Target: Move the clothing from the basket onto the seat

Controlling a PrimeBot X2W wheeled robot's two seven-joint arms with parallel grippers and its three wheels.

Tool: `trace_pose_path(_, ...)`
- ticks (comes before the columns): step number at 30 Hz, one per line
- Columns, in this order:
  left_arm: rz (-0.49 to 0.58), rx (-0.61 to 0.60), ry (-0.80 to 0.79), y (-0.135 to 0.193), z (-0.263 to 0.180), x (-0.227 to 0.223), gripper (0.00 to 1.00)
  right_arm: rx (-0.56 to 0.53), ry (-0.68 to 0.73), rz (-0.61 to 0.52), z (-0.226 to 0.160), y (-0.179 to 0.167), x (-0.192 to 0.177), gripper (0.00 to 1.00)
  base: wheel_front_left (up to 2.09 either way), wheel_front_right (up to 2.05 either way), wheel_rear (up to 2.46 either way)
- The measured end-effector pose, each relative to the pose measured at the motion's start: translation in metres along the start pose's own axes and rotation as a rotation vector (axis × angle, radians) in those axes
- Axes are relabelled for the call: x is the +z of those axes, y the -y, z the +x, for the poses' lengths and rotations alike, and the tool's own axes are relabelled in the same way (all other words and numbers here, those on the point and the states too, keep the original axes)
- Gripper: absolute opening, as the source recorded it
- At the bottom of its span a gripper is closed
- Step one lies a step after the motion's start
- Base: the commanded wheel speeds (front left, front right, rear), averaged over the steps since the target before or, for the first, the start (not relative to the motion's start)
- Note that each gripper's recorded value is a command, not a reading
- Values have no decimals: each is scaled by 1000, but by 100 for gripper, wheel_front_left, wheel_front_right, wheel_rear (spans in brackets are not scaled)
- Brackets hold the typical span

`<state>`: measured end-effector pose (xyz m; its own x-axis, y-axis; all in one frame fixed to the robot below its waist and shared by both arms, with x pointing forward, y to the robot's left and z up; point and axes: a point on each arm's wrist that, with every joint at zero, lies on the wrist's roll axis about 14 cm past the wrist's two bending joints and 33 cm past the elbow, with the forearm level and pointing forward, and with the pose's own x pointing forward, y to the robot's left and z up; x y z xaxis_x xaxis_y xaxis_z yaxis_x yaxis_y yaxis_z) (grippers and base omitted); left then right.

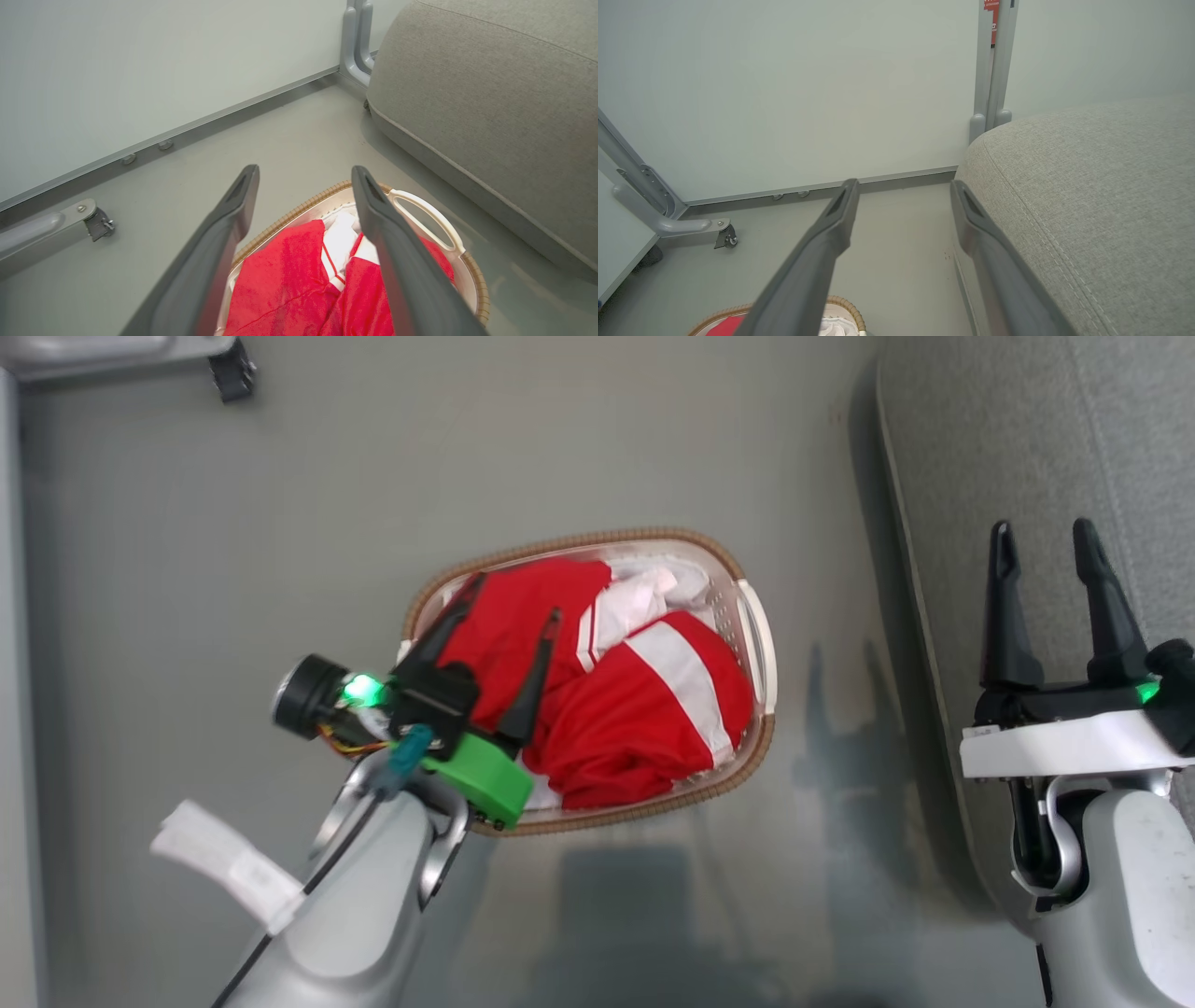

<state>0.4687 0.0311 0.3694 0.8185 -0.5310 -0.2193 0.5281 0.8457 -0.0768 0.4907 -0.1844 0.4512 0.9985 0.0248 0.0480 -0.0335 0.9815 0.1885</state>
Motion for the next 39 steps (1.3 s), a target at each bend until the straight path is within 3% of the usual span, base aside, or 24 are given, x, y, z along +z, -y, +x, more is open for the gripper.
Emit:
trace_pose_path(7, 13, -240, -224, 49, 18, -85, 100, -49, -49, 12, 8, 21, -33, 100, 0, 0, 0)
trace_pose_path(14, -10, -378, -436, 77, 6, -162, 100, -68, -88, 16, 11, 32, -57, 100, 0, 0, 0)
trace_pose_path(31, 21, -432, -698, 74, 8, -257, 100, -103, -139, -39, 5, 55, -80, 100, 0, 0, 0)
trace_pose_path(32, 23, -432, -707, 73, 7, -260, 95, -106, -138, -37, 5, 56, -80, 100, 0, 0, 0)
trace_pose_path(33, 24, -434, -713, 74, 7, -262, 60, -108, -138, -38, 5, 57, -79, 100, 0, 0, 0)
trace_pose_path(35, 17, -432, -717, 75, 9, -264, 1, -114, -137, -38, 5, 59, -79, 100, 0, 0, 0)
trace_pose_path(39, 20, -430, -692, 76, 15, -256, 0, -115, -128, -32, 5, 59, -74, 100, 0, 0, 0)
